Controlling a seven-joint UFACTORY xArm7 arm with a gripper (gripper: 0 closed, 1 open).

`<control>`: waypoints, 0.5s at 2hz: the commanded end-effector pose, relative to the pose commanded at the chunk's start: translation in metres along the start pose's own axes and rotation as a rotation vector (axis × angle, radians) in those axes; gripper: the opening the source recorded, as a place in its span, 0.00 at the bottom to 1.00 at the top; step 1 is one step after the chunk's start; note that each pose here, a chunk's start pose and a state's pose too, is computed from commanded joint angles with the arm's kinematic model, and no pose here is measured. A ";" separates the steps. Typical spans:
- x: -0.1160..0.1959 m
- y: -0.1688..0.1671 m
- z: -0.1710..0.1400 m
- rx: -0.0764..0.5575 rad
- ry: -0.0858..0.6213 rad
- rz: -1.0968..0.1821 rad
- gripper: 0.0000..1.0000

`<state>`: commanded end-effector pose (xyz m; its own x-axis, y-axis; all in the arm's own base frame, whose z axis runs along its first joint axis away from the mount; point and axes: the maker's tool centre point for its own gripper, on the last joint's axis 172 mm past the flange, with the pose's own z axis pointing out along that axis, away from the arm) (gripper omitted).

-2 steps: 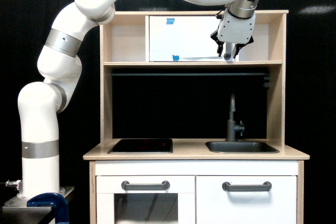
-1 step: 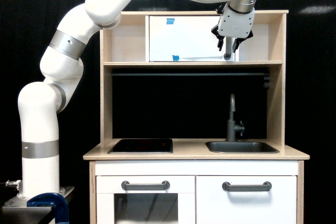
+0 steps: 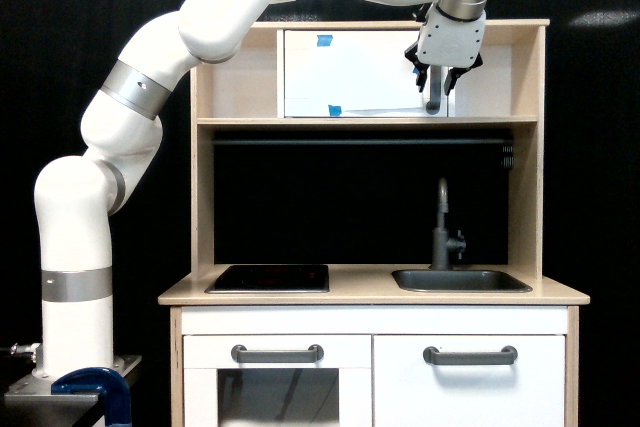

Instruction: Open the oven door

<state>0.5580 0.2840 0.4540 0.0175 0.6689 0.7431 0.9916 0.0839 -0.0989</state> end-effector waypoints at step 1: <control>0.014 -0.002 0.004 0.000 0.000 0.000 1.00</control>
<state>0.5560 0.2960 0.4620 0.0175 0.6689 0.7431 0.9916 0.0839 -0.0989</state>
